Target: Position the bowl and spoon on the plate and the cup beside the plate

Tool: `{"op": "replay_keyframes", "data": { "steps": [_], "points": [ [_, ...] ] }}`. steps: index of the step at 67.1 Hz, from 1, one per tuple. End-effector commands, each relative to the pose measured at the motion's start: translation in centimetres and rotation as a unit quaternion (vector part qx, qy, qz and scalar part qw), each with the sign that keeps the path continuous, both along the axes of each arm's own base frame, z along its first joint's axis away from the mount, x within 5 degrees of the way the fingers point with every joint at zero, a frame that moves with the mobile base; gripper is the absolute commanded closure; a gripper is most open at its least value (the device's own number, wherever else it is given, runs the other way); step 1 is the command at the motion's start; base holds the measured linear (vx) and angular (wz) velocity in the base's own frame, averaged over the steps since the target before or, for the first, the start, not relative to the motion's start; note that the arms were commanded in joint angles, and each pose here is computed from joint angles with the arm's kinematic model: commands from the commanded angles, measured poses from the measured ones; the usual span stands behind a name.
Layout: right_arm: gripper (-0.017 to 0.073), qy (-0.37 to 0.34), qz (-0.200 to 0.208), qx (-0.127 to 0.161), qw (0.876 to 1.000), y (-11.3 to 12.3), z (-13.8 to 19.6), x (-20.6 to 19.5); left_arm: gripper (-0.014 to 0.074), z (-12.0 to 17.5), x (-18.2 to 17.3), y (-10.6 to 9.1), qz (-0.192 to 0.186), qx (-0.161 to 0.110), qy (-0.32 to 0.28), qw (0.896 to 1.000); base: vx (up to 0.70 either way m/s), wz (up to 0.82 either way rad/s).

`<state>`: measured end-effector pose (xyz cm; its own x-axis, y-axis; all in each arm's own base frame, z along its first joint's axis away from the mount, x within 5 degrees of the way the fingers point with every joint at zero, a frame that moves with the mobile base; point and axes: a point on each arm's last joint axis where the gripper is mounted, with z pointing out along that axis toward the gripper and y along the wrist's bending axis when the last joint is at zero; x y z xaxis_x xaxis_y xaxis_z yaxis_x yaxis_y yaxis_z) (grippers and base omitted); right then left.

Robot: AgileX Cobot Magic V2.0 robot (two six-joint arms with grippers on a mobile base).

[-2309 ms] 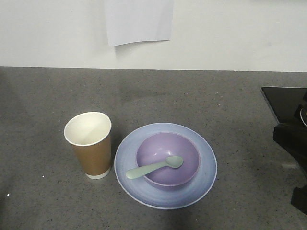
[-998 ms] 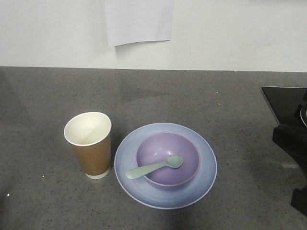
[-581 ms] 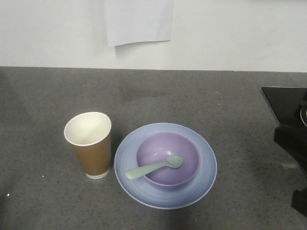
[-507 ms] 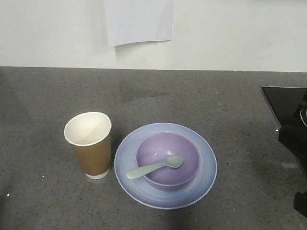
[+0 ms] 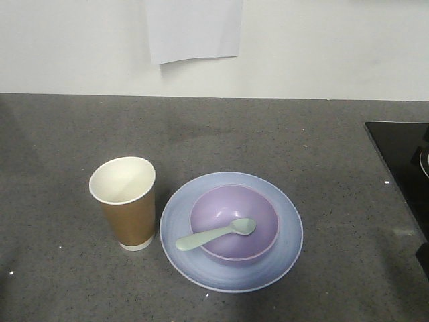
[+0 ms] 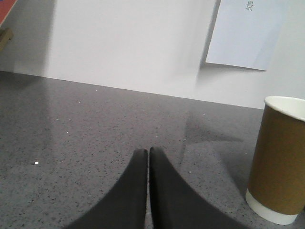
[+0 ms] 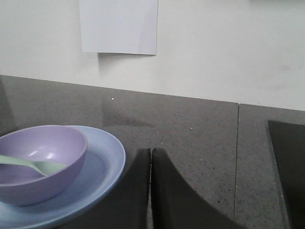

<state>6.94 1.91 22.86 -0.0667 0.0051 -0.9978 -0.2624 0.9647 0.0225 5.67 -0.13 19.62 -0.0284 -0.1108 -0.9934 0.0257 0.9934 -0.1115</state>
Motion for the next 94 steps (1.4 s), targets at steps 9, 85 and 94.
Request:
{"op": "replay_keyframes", "data": {
  "steps": [9,85,94],
  "points": [
    [0.0564,-0.055,-0.087,0.043,0.994,-1.3,-0.1,-0.5,0.0599,0.1,0.0,-0.1,-0.004,-0.005,-0.036,0.999,0.0,0.0],
    [0.0564,-0.072,-0.133,0.008,0.988,-1.9,-2.6,-1.3,0.0599,0.1,0.0,-0.1,-0.004,-0.005,-0.036,0.999,0.0,0.0],
    [0.0564,-0.078,-0.149,0.008,0.986,-2.1,-2.5,-1.4,0.0599,0.1,0.0,-0.1,-0.004,-0.005,-0.036,0.999,0.0,0.0]
  ]
}}
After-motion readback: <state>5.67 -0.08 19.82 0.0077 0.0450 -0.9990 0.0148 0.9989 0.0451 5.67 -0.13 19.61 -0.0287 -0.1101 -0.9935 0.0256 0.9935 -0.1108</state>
